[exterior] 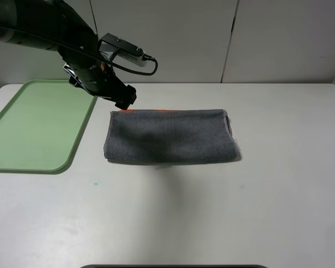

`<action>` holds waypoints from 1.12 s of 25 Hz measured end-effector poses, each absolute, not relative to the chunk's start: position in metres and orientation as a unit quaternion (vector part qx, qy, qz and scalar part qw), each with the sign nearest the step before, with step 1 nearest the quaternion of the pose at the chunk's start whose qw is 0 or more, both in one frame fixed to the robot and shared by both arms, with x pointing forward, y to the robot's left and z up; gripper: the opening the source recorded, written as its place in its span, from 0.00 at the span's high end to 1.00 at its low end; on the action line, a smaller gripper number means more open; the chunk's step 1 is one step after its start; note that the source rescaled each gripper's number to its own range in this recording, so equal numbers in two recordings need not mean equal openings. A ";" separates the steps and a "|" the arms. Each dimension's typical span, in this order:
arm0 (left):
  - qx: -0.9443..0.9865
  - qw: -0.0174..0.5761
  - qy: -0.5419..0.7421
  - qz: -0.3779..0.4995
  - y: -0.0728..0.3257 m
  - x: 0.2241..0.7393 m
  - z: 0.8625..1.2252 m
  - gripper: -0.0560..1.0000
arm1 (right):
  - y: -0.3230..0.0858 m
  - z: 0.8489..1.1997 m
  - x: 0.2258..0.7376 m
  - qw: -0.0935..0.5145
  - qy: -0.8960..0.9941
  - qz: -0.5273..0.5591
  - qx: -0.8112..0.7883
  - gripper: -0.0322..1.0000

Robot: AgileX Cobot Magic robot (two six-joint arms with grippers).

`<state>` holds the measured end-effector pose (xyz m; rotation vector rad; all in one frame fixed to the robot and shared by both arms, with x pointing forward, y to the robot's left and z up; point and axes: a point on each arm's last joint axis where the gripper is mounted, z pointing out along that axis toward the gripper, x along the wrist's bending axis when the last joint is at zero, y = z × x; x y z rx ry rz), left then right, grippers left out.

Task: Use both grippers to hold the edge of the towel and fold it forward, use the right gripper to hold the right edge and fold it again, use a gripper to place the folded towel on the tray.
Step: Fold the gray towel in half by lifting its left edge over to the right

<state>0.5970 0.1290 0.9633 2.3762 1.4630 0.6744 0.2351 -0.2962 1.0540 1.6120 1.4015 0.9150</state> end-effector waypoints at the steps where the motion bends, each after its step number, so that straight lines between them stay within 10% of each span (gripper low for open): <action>1: 0.816 0.137 0.514 0.227 0.129 0.596 0.963 0.07 | -0.296 1.054 0.235 0.398 0.553 0.361 0.637 0.00; 28: 0.782 0.102 0.600 0.135 0.118 0.598 0.878 0.07 | -0.296 1.054 0.235 0.398 0.553 0.361 0.637 0.00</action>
